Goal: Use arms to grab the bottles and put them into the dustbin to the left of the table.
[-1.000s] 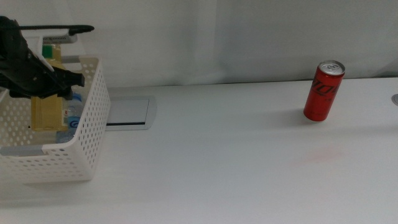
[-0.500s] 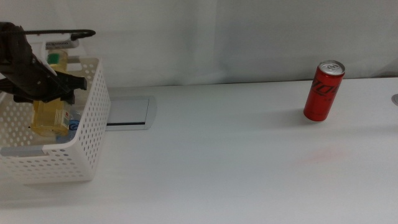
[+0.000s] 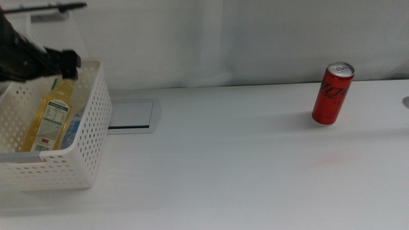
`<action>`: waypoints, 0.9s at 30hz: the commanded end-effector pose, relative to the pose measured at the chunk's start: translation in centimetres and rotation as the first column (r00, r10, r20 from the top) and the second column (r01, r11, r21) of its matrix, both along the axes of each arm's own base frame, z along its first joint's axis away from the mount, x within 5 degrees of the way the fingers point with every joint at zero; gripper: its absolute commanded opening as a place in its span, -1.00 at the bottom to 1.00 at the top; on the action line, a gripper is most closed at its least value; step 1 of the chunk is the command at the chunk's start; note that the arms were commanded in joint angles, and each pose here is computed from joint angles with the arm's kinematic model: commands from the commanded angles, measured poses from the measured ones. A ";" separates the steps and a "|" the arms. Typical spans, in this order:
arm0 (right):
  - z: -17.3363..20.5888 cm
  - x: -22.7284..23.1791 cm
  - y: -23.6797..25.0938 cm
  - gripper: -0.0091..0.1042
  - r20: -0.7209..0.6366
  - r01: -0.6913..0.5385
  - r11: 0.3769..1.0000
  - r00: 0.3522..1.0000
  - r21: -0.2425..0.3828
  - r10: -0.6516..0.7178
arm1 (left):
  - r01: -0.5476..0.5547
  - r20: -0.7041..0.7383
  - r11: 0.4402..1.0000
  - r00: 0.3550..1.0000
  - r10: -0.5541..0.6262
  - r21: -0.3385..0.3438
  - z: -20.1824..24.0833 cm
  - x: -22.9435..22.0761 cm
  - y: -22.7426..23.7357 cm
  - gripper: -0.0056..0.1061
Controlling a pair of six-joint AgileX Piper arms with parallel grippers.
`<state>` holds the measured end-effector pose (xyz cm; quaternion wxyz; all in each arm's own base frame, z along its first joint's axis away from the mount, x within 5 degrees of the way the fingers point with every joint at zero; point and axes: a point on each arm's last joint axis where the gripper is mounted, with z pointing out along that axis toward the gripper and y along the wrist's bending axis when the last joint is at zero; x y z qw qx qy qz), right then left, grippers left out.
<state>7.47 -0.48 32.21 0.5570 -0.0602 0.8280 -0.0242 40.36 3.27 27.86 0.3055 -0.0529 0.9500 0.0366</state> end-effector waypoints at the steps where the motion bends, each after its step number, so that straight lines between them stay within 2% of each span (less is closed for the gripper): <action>1: 0.0 0.5 0.3 0.51 -0.006 -0.019 0.998 1.000 -0.064 0.018 | 0.041 0.105 0.999 0.994 -0.041 0.002 3.5 -1.1 -1.1 0.76; 4: -0.3 1.5 1.2 0.51 -0.046 -0.032 0.995 0.999 -0.093 0.028 | 0.072 0.199 0.997 0.977 -0.071 0.001 6.9 -2.8 -2.4 0.76; 10: -0.3 4.0 3.3 0.51 -0.140 -0.011 0.999 0.990 -0.044 0.005 | 0.167 0.356 0.986 0.920 -0.166 0.029 12.9 -7.2 -5.4 0.76; 14: -0.5 5.2 5.0 0.51 -0.172 -0.060 0.998 0.983 0.004 0.060 | 0.236 0.413 0.971 0.880 -0.233 0.044 15.4 -9.9 -7.3 0.76; 16: -0.8 6.0 6.2 0.51 -0.189 -0.079 0.994 0.978 0.070 0.090 | 0.276 0.441 0.960 0.856 -0.271 0.054 16.6 -11.6 -8.3 0.76; 18: -1.1 6.5 6.7 0.51 -0.197 -0.080 0.992 0.975 0.094 0.097 | 0.304 0.451 0.951 0.842 -0.296 0.056 17.2 -12.5 -9.0 0.76; 22: -1.7 7.3 7.4 0.51 -0.222 -0.056 0.989 0.971 0.136 0.085 | 0.362 0.472 0.930 0.810 -0.349 0.067 18.1 -14.4 -10.3 0.76; 25: -2.4 8.4 7.7 0.51 -0.250 -0.018 0.988 0.967 0.156 0.057 | 0.426 0.512 0.900 0.755 -0.410 0.093 18.3 -16.9 -11.2 0.76; 27: -2.7 9.0 7.7 0.51 -0.262 0.005 0.981 0.964 0.195 0.048 | 0.446 0.530 0.890 0.734 -0.425 0.096 18.0 -18.3 -11.2 0.76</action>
